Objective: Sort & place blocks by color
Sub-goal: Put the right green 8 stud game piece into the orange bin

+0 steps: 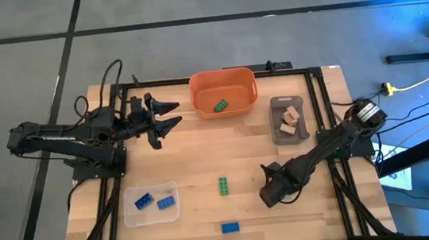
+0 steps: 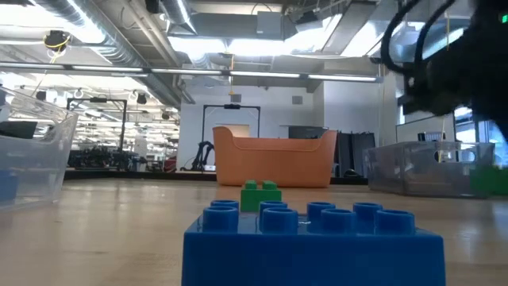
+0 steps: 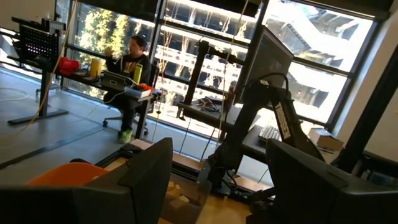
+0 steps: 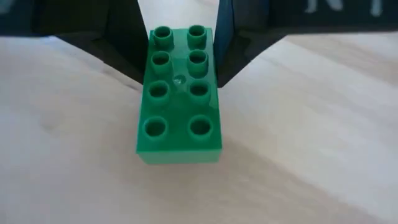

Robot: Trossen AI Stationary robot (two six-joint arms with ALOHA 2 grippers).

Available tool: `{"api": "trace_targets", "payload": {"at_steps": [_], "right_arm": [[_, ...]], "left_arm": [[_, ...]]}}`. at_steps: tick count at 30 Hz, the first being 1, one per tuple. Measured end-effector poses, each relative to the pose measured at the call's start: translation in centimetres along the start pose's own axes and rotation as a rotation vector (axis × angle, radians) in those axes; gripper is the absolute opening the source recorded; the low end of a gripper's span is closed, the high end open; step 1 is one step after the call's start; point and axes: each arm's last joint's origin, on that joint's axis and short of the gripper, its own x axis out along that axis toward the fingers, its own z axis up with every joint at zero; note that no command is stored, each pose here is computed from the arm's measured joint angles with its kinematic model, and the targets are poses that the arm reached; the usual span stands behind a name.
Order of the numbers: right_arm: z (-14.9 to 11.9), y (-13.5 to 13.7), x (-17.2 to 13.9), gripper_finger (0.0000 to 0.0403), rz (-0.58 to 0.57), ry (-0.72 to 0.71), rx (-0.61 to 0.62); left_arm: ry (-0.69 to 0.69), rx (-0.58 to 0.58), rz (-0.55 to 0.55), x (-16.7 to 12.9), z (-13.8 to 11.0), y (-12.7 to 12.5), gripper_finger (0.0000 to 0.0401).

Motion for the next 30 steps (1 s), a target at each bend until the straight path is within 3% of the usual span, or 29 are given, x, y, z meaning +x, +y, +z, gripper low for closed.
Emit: {"api": "trace_targets", "payload": {"at_steps": [4,8,11,16,19,26,30], "right_arm": [[0.5,-1.9,-1.9,0.014,-0.017,-0.025,-0.16],[1.0,-5.0,-3.1,0.014,0.077,-0.042,-0.307],[1.2,-6.6,-3.6,0.014,0.281,-0.097,-0.393],[2.4,-6.7,-4.5,0.014,0.774,-0.279,-0.472],[3.4,-6.0,-5.4,0.014,0.935,-0.401,-0.532],[6.1,-4.1,-9.3,0.014,0.978,-0.677,-0.648],[7.2,-3.3,-12.5,0.014,0.984,-0.848,-0.737]], "left_arm": [[0.002,-0.01,-0.005,0.0,0.0,-0.1,0.025],[0.007,-0.014,-0.02,-0.1,-0.1,-0.4,0.025],[0.008,-0.015,-0.024,-0.1,-0.1,-0.5,0.025],[0.001,-0.015,0.005,-0.1,-0.1,-0.4,0.025],[0.001,-0.014,0.027,-0.1,-0.2,-0.4,0.025],[0.018,-0.069,0.01,-0.1,-0.3,-0.4,0.025],[0.052,-0.148,-0.089,-0.1,-0.4,-0.7,0.025]]}}
